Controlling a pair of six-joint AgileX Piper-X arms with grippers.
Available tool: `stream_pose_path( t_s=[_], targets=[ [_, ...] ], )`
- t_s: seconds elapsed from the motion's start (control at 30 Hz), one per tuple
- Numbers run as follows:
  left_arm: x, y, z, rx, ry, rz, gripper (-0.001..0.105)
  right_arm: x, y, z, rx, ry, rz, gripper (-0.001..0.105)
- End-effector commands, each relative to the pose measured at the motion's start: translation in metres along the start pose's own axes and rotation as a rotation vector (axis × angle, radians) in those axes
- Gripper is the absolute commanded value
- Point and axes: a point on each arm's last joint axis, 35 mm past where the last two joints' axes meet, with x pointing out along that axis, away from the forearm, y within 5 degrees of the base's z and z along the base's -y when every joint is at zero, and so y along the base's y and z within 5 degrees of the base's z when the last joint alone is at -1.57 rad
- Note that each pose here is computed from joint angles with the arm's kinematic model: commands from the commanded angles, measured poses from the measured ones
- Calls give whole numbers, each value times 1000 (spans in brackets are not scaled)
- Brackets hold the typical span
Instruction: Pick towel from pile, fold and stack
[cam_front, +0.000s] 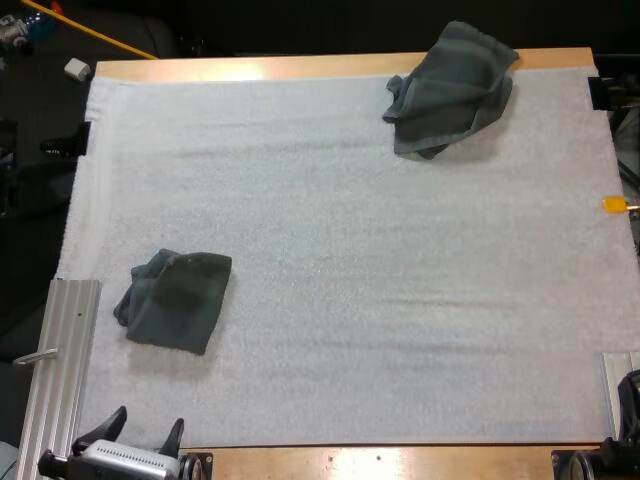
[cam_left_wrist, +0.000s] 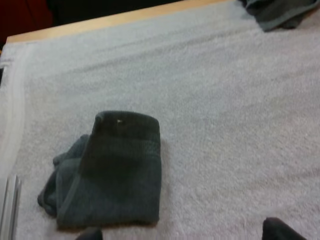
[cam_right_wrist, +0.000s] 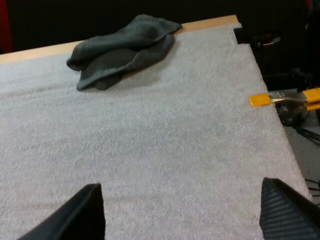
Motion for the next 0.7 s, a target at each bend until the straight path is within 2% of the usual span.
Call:
stream_pose_path(
  t_s=[0.0, 0.2, 0.4, 0.6, 0.67],
  targets=[
    [3, 1, -2, -16, 53, 4, 60, 2, 0, 1, -7, 10, 3, 63],
    [11, 1, 6, -3, -20, 2, 60, 9, -1, 8, -12, -60, -6, 63],
    [23, 2, 24, 25, -182, -11, 60, 22, -3, 18, -16, -175, -29, 63],
    [42, 5, 27, 33, -225, -12, 61, 45, -2, 10, -11, -158, -24, 63],
    [37, 4, 30, 40, -254, -19, 61, 40, -3, 13, -12, -167, -35, 64]
  ],
)
